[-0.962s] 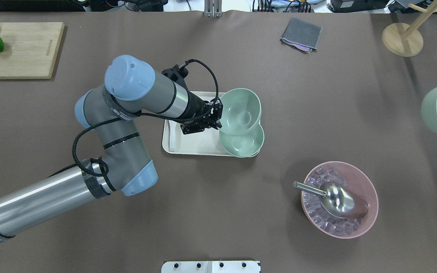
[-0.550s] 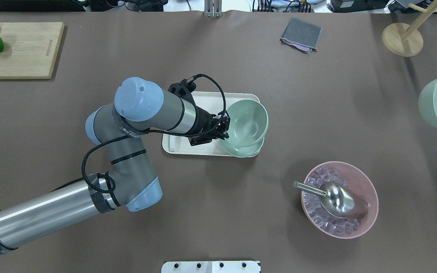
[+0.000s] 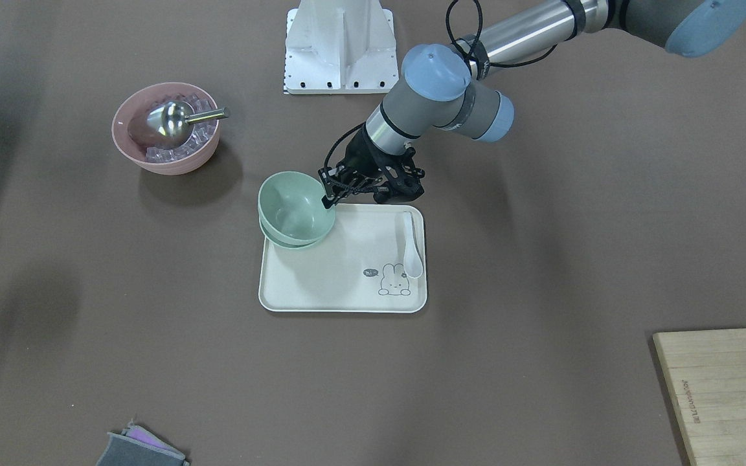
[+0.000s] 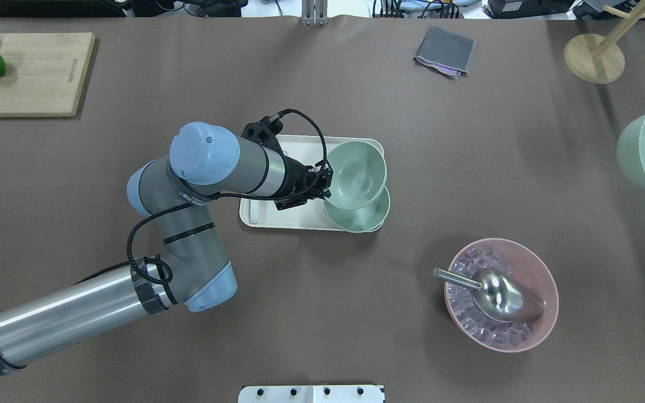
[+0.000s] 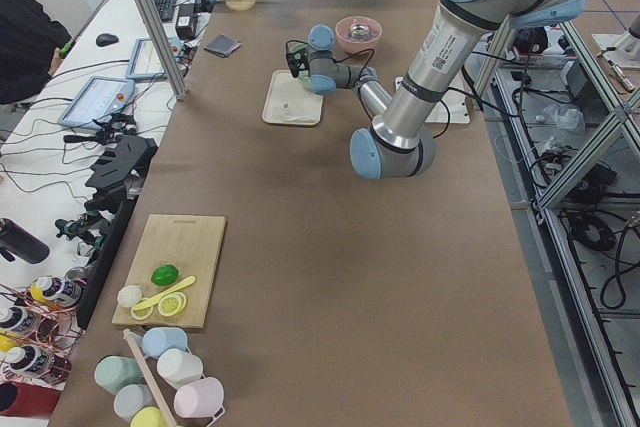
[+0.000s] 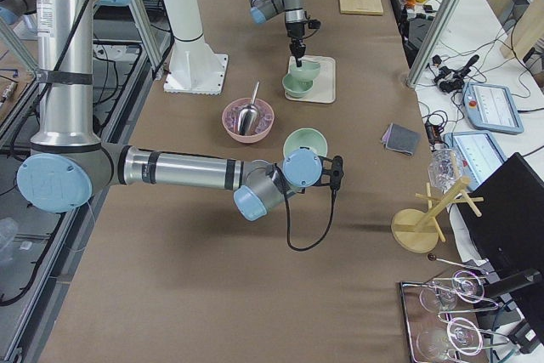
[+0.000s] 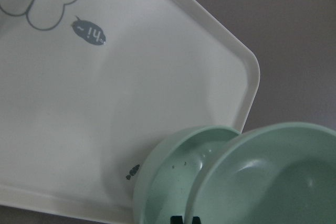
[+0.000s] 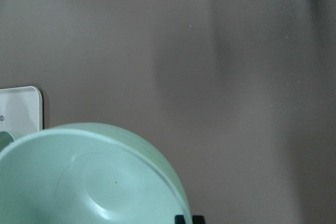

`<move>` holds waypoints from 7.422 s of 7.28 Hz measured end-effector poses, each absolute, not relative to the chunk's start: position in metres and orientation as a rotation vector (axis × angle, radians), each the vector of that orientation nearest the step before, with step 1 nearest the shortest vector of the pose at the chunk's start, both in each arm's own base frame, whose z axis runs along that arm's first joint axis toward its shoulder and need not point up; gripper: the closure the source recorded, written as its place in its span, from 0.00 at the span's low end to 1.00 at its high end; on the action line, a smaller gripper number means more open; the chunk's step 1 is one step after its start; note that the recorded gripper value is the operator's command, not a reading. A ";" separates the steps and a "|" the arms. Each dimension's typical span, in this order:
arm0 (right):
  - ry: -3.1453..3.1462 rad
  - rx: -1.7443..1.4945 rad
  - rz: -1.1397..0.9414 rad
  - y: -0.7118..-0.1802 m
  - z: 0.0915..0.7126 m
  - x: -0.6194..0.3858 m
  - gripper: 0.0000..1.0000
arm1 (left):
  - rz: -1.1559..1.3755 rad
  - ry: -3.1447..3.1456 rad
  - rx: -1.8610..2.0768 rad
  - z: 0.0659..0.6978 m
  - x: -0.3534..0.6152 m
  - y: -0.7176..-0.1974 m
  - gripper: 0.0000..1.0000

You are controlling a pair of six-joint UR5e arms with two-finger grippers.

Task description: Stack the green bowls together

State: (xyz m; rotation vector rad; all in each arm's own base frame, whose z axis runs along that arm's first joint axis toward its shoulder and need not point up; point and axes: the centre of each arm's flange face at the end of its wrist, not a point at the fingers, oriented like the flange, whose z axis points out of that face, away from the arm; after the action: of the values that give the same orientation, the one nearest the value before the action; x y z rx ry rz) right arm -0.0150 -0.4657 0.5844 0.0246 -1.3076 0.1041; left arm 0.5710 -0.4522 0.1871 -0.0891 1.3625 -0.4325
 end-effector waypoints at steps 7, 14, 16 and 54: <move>-1.307 0.023 0.105 -0.465 0.585 -0.015 1.00 | -0.422 1.364 -0.105 0.186 0.580 -0.440 0.31; -1.322 0.045 0.109 -0.493 0.550 -0.018 1.00 | -0.428 1.363 -0.095 0.193 0.563 -0.439 0.02; -1.356 0.032 0.164 -0.540 0.475 -0.030 1.00 | -0.463 1.350 -0.066 0.197 0.523 -0.477 0.02; -1.199 -0.189 0.123 -0.474 0.306 -0.440 0.00 | -0.488 1.227 0.012 0.270 0.400 -0.562 0.02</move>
State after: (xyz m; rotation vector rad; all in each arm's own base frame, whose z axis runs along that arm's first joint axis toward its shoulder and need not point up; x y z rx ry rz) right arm -0.4397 -0.4743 0.3059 -0.1890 -1.1992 0.1227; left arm 0.3996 -0.5620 0.2699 0.0123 1.2269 -0.4880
